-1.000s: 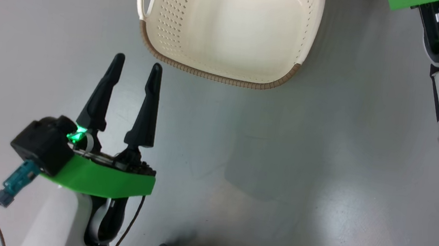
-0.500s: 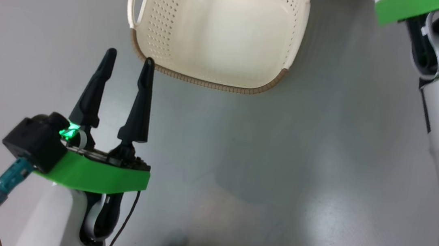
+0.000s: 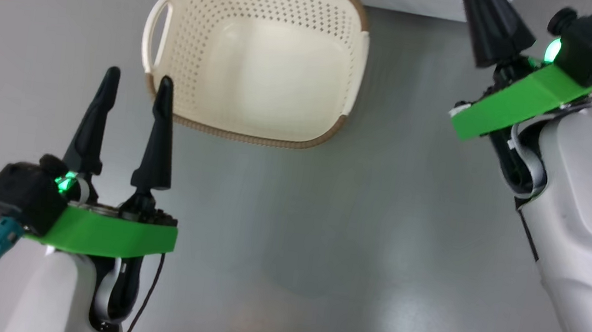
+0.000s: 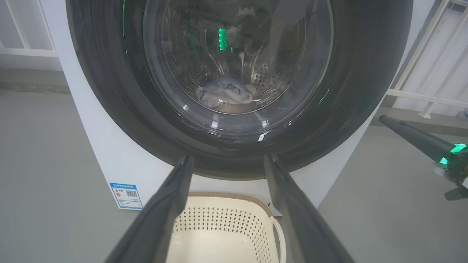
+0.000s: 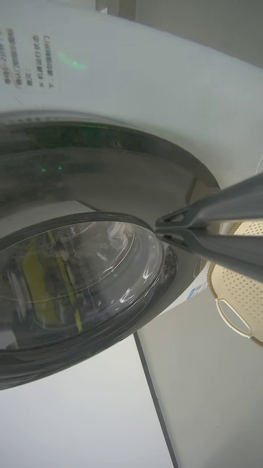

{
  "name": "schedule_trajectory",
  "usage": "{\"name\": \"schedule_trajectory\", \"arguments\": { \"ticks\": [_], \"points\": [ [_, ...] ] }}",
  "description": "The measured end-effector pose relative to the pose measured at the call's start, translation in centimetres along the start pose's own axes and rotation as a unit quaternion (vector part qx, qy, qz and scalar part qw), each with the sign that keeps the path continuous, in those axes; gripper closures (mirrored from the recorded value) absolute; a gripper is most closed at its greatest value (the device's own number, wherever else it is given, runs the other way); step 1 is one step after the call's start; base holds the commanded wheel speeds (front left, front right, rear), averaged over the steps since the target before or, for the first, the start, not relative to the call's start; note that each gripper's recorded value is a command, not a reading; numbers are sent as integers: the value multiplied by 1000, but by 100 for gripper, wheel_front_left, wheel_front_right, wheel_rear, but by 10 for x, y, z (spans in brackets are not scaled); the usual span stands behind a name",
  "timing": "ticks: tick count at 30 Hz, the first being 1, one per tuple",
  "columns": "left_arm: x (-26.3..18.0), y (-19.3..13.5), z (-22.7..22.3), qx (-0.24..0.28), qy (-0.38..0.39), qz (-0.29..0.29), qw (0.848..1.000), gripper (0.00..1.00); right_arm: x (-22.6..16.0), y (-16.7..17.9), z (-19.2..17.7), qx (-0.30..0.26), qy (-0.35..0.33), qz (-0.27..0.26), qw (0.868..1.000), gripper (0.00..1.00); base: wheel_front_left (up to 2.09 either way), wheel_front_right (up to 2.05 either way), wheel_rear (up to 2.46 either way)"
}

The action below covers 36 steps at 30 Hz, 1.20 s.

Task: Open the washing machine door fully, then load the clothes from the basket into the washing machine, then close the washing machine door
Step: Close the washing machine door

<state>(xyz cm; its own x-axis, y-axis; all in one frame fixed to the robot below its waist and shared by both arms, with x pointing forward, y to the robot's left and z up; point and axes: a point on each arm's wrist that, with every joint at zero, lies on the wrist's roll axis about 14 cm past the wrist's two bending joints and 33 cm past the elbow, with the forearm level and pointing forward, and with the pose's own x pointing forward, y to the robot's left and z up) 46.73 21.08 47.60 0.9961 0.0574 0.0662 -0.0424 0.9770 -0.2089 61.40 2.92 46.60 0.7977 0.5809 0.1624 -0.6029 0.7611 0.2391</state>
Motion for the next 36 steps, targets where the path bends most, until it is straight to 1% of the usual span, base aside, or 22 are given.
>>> {"name": "schedule_trajectory", "arguments": {
  "ticks": [8,14,24,36],
  "points": [
    [-5,-7,10,4,-11,-9,1000,0,-35,-5,23,-4,0,-22,1000,100,0,0,0],
    [-14,-13,18,6,-18,-19,1000,0,-72,-11,31,-8,12,-53,998,100,0,0,0],
    [-32,-17,25,7,-20,-21,1000,0,-126,-20,57,-13,0,-108,994,100,0,0,0],
    [-49,-17,35,5,-28,-19,999,0,-174,-15,75,-9,-10,-150,989,100,0,0,0]
  ]
}}
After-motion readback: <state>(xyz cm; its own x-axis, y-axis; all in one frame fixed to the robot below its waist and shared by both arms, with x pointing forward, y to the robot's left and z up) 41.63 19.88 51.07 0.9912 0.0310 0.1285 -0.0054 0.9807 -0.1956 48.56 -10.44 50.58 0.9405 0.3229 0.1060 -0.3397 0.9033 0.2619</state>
